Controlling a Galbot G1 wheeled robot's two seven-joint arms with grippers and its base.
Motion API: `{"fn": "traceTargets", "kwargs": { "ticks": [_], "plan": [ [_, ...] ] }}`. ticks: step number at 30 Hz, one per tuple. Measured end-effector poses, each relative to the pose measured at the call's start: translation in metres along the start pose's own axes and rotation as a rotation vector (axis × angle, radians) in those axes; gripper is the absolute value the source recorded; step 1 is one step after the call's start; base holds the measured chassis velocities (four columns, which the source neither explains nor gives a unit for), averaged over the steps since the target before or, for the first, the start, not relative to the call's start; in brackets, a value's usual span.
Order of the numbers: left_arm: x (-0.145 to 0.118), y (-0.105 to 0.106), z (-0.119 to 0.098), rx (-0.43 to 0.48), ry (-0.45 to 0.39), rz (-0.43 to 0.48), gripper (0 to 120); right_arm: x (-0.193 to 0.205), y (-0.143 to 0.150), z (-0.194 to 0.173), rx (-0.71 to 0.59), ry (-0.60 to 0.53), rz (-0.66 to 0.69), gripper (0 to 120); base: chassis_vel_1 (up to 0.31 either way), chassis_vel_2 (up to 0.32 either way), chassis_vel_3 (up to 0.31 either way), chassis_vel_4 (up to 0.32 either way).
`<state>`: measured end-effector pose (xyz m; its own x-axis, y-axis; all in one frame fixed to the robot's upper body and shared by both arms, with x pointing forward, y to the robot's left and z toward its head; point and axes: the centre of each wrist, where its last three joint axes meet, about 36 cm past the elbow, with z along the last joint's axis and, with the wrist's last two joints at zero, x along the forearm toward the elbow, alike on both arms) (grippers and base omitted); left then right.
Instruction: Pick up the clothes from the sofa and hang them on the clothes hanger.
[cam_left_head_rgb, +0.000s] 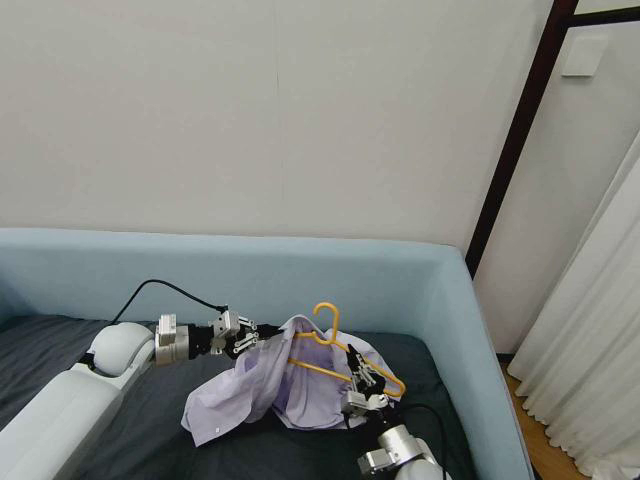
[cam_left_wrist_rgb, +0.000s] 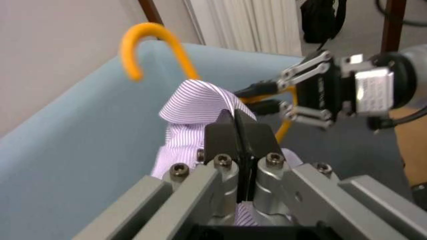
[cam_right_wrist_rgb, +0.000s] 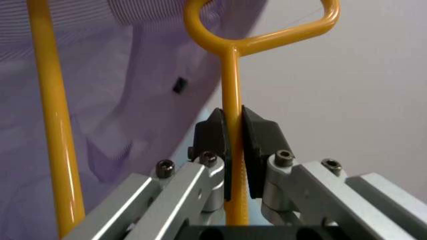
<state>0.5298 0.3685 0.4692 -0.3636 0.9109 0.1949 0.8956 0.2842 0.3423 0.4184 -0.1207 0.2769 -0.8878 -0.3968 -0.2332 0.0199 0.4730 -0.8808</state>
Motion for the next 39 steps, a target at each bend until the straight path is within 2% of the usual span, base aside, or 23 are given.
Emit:
{"fn": "traceTargets", "kwargs": {
  "ticks": [5, 10, 19, 30, 39],
  "plan": [
    [-0.012, -0.024, 0.009, 0.033, -0.034, 0.012, 0, -0.019, 0.004, -0.011, -0.052, 0.000, 0.016, 5, 0.000, 0.000, 0.000, 0.000],
    [-0.018, -0.030, 0.014, 0.036, -0.045, 0.012, 0, -0.030, -0.005, -0.013, -0.066, 0.005, 0.037, 5, 0.000, 0.000, 0.000, 0.000],
    [-0.011, -0.019, 0.017, 0.005, -0.015, 0.005, 0, -0.032, -0.029, -0.001, -0.044, -0.001, 0.049, 5, 0.000, 0.000, 0.000, 0.000],
    [-0.009, -0.011, 0.018, -0.002, -0.010, -0.015, 0, -0.024, -0.042, 0.006, -0.049, 0.015, 0.045, 5, 0.000, 0.000, 0.000, 0.000],
    [-0.009, -0.007, 0.012, -0.017, -0.010, -0.003, 0, 0.003, -0.049, 0.031, 0.008, 0.074, -0.013, 5, 0.000, 0.000, 0.000, 0.000]
  ]
}}
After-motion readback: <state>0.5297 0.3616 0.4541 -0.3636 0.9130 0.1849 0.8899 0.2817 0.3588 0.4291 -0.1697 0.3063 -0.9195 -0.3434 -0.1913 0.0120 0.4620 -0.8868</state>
